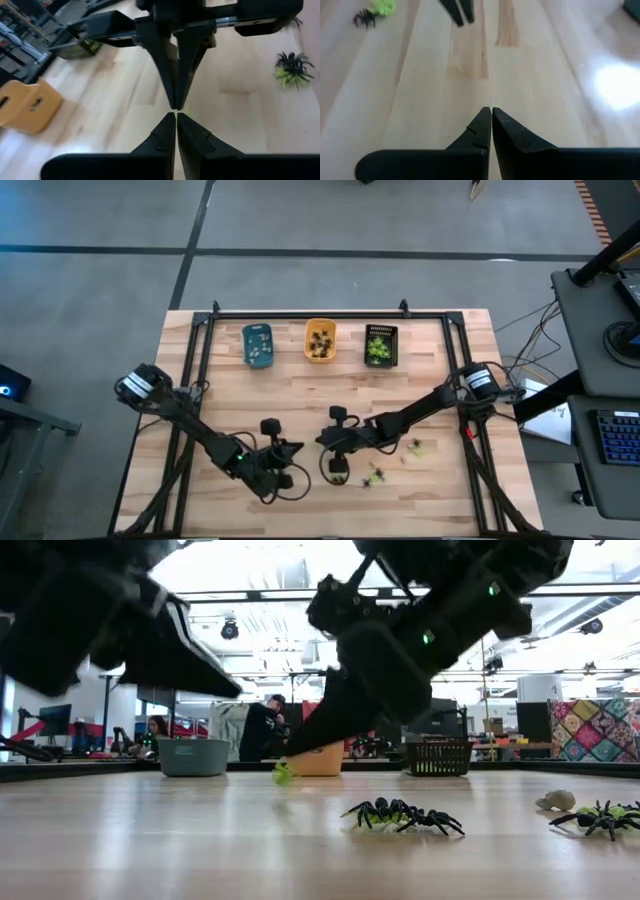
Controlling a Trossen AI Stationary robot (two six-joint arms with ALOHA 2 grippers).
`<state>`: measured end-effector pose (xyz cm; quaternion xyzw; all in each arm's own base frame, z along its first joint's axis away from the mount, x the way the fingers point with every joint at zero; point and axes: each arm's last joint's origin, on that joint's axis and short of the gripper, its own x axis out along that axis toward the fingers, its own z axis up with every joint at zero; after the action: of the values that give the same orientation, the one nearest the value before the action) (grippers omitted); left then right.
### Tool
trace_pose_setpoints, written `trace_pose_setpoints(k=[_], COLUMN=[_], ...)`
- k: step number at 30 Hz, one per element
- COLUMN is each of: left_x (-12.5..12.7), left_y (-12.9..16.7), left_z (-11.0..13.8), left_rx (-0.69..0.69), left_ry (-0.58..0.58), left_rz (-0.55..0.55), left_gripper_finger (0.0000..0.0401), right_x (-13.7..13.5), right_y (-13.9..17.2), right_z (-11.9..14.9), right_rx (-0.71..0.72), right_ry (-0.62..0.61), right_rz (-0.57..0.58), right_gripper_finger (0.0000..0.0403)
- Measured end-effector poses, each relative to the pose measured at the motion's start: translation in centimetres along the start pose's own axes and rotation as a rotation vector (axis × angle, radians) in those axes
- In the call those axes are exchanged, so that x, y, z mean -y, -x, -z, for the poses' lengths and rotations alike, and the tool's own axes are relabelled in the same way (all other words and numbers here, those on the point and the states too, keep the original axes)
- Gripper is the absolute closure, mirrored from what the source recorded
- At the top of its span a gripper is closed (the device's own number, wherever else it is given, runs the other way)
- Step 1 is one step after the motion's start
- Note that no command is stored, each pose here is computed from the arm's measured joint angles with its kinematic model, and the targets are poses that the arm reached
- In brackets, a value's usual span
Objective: Sort Halloween decoration
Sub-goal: Put the green spider toy into the black bin
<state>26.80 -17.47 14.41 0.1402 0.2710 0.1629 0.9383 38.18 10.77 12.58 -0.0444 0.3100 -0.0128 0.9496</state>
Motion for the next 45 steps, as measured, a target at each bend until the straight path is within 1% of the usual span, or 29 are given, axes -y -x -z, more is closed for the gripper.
trace_pose_setpoints(k=[3, 6, 10, 12, 14, 18, 20, 23, 26, 32, 37, 41, 45], left_x=[-0.7, -1.3, -1.4, -1.2, -0.9, 0.0, 0.3, 0.5, 0.7, 0.9, 1.0, 1.0, 0.8], left_y=[1.1, 2.1, 2.6, 2.5, 1.9, 0.3, -0.7, -2.3, -3.6, -5.2, -6.2, -6.4, -6.6], left_z=[-0.7, -1.3, -1.6, -1.3, -0.9, 0.0, 0.6, 1.4, 2.0, 2.7, 3.3, 3.4, 3.4], left_rx=[0.013, 0.024, 0.030, 0.024, 0.023, 0.018, 0.005, -0.013, -0.029, -0.038, -0.048, -0.045, -0.055], left_ry=[-0.004, 0.004, 0.007, 0.004, 0.011, 0.018, 0.014, 0.022, 0.034, 0.034, 0.040, 0.045, 0.050], left_rz=[-0.017, -0.007, 0.019, 0.032, 0.034, 0.019, 0.004, -0.010, 0.012, 0.032, 0.044, 0.042, 0.057], left_gripper_finger=[0.0401, 0.0401, 0.0401, 0.0401, 0.0401, 0.0401, 0.0401, 0.0401, 0.0401, 0.0401, 0.0401, 0.0401, 0.0401], right_x=[0.1, 0.3, 0.4, 0.4, 0.7, 1.4, 1.6, 1.4, 1.3, 1.9, 2.1, 2.1, 2.1], right_y=[0.7, 1.3, 1.6, 1.6, 1.8, 2.3, 2.3, 2.3, 2.3, 2.1, 1.6, 1.0, 0.5], right_z=[-0.7, -1.1, -1.0, -0.9, -0.8, -0.7, -0.5, -0.5, -0.5, -0.4, 0.0, 0.6, 0.9], right_rx=[0.020, 0.023, -0.003, -0.015, -0.046, -0.131, -0.165, -0.199, -0.218, -0.223, -0.235, -0.249, -0.245], right_ry=[0.006, 0.008, -0.039, -0.109, -0.215, -0.482, -0.595, -0.642, -0.691, -0.762, -0.788, -0.811, -0.815], right_rz=[-0.001, -0.002, 0.001, 0.004, 0.009, 0.026, 0.006, -0.065, -0.089, -0.063, -0.045, -0.032, -0.027], right_gripper_finger=[0.0394, 0.0394, 0.0394, 0.0394, 0.0394, 0.0394, 0.0394, 0.0387, 0.0367, 0.0300, 0.0249, 0.0221, 0.0206])
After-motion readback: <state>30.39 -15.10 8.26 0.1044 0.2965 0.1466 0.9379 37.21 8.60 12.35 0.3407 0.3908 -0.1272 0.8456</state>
